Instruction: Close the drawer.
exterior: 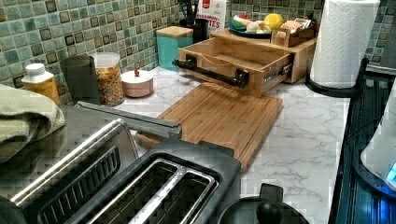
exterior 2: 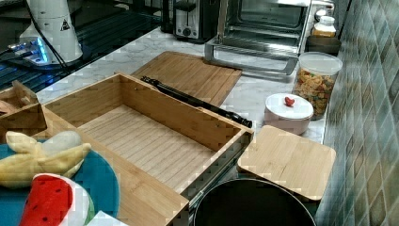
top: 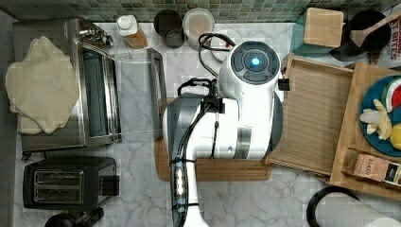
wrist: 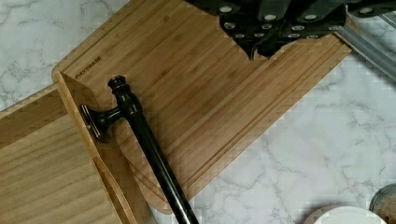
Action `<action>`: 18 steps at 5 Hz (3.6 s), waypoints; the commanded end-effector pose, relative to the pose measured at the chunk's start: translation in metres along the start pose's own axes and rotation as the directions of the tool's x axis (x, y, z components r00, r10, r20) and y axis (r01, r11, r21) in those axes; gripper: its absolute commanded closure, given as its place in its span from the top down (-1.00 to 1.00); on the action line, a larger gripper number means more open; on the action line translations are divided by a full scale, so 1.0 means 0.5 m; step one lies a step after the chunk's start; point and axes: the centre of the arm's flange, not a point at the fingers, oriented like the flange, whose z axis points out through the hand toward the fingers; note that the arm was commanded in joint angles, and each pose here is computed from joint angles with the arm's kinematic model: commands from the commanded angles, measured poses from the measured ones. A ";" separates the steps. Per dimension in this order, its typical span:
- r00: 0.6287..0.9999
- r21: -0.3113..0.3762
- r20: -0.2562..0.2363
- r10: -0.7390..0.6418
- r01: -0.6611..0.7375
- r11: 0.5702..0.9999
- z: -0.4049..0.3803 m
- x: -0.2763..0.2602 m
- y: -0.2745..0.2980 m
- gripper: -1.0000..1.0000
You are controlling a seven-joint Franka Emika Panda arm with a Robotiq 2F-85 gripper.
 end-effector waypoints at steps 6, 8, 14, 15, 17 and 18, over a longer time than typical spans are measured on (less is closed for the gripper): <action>0.924 -0.055 -0.047 -0.380 0.378 0.924 0.233 0.157 0.057 -1.00; 0.914 -0.055 -0.143 -0.380 0.376 0.925 0.266 0.194 0.087 -1.00; 0.918 -0.152 -0.147 -0.369 0.348 0.925 0.229 0.361 0.303 -1.00; 0.911 -0.182 -0.183 -0.370 0.338 0.923 0.208 0.394 0.417 -1.00; 0.889 -0.179 -0.185 -0.419 0.389 0.904 0.227 0.508 0.650 -1.00; 0.902 -0.215 -0.174 -0.395 0.357 0.909 0.209 0.534 0.736 -1.00</action>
